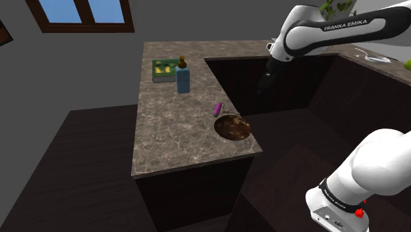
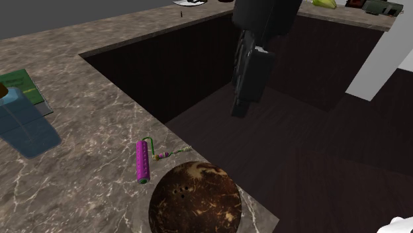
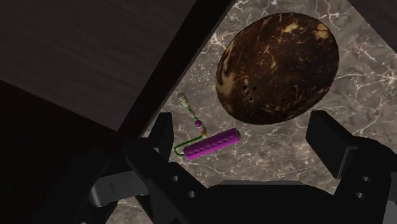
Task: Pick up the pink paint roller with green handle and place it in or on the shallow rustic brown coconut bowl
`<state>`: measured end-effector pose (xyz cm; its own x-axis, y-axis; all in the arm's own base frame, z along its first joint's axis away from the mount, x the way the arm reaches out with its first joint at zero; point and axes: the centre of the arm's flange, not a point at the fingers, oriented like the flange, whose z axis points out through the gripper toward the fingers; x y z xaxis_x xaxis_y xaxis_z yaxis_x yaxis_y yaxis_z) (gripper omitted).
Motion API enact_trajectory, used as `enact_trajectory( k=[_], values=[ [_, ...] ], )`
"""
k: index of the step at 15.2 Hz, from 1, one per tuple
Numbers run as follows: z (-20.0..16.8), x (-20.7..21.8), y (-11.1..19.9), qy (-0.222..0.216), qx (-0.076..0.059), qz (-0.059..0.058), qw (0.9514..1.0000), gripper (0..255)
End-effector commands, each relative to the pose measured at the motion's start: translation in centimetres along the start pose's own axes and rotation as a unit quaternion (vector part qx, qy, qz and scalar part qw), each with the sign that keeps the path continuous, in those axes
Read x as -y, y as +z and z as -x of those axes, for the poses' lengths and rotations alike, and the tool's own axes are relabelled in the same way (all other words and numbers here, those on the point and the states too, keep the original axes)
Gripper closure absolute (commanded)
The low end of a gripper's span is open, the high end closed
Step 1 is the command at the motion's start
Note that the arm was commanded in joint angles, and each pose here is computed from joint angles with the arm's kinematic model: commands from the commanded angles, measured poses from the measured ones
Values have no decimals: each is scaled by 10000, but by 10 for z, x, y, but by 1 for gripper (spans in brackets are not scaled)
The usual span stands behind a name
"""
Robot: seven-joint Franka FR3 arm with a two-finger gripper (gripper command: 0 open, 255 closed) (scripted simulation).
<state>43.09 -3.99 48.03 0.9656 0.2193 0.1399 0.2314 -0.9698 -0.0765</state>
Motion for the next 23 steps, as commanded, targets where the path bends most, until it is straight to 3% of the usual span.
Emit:
enact_trajectory(
  k=[1, 9, 17, 23],
  values=[
    [-14, -5, 22, -181, -7, 20, 9998, 0],
    [-68, -24, 111, -867, -8, 83, 9962, 0],
    [-124, -36, 199, -1549, -10, 144, 9878, 0],
    [-130, -38, 233, -1612, -10, 150, 9868, 0]
  ],
)
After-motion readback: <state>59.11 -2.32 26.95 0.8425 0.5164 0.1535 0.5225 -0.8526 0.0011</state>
